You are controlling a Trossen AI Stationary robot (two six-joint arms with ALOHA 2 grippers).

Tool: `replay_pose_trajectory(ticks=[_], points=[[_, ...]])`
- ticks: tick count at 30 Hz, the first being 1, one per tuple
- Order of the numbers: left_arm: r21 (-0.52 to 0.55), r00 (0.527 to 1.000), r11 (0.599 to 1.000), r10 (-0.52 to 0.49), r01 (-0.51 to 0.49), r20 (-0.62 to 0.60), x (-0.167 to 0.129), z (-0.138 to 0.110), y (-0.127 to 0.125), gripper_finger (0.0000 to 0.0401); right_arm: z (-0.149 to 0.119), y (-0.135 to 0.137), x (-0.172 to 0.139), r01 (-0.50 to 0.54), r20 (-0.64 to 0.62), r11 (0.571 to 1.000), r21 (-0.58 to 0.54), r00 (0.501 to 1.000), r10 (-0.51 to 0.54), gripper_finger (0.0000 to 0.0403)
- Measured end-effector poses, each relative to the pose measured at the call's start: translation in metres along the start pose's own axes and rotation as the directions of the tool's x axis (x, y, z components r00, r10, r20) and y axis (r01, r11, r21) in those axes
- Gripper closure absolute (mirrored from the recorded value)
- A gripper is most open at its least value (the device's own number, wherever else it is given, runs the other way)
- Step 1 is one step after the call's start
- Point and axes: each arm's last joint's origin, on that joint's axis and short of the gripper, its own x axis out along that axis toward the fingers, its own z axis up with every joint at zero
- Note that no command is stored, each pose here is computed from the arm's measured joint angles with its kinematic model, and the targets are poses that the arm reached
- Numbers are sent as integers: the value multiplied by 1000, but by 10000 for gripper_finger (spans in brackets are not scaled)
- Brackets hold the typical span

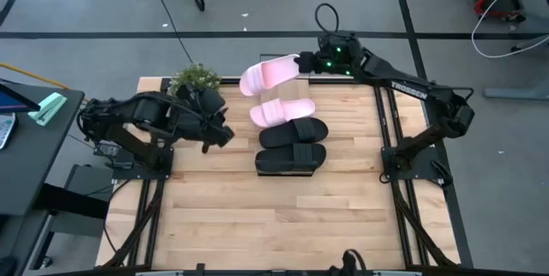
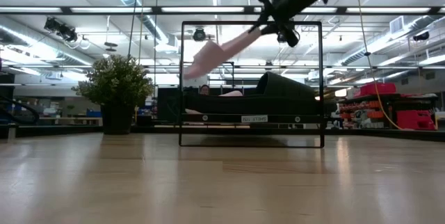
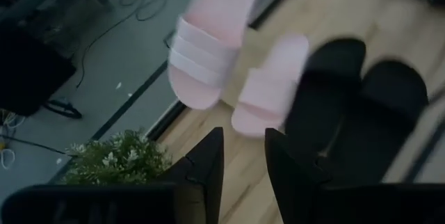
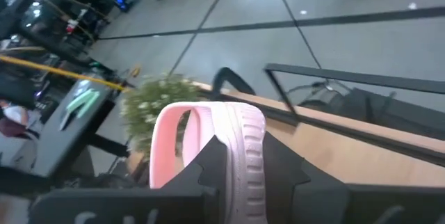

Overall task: Pick and place slides into the shelf
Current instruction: Put the pink slipper on the shelf

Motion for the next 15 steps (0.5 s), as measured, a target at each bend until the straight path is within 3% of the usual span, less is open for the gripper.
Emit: replay_pose_trajectory(ticks=[6, 15], points=[[-149, 992, 985, 99, -86, 80, 8, 11, 7, 287, 3, -26, 21, 47, -45, 998, 38, 998, -46, 342], [-255, 948, 941, 270, -223, 166, 18, 23, 19, 299, 2, -39, 39, 60, -49, 995, 81, 997, -57, 343]])
